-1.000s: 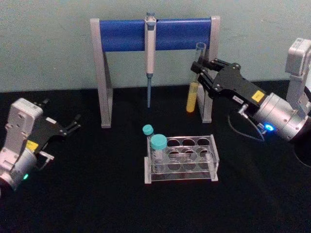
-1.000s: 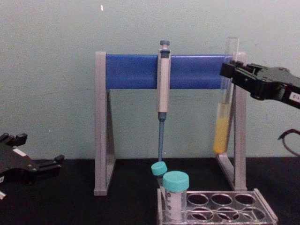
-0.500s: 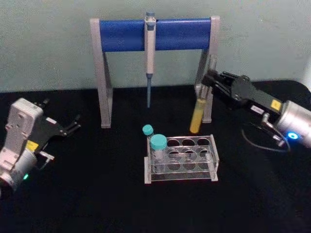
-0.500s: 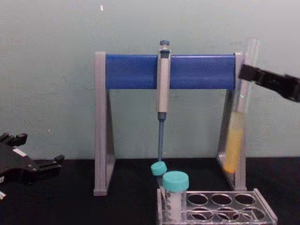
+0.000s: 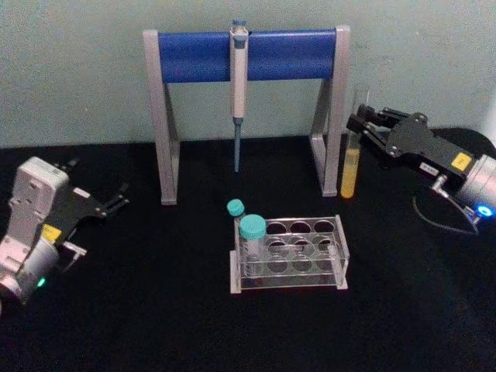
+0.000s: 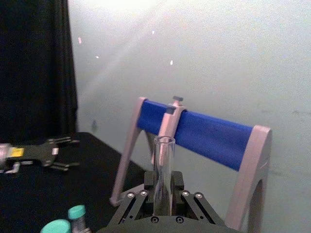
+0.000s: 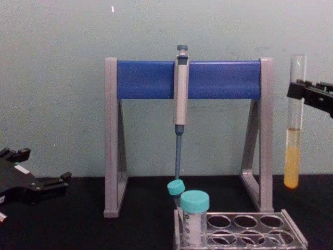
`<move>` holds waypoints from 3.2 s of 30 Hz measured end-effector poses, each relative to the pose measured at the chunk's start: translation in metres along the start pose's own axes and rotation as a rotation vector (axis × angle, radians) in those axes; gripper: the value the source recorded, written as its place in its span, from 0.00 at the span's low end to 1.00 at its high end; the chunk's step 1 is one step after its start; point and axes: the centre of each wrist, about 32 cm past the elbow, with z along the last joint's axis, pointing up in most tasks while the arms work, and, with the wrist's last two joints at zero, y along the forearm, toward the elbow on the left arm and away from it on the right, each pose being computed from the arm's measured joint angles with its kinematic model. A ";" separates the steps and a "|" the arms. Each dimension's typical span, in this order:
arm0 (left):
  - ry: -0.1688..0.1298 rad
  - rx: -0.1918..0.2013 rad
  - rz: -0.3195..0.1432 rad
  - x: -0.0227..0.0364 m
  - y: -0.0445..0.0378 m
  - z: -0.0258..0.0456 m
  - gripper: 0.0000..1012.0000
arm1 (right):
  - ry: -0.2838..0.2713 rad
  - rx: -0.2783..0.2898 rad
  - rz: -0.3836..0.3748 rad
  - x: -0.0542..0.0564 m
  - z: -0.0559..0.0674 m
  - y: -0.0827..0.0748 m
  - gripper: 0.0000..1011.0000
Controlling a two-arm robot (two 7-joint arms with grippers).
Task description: Pick up the test tube from the test tube rack, shake it, then place it back into the test tube rack.
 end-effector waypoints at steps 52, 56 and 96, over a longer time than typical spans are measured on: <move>0.000 0.000 0.000 0.0000 0.0000 0.0000 0.99 | 0.057 0.062 0.113 -0.004 -0.007 0.014 0.23; 0.000 0.000 0.000 0.0000 0.0000 0.0000 0.99 | 0.057 0.066 0.114 -0.005 -0.009 0.016 0.23; 0.000 0.000 0.000 0.0000 0.0000 0.0000 0.99 | 0.063 0.017 0.209 -0.019 -0.029 0.033 0.23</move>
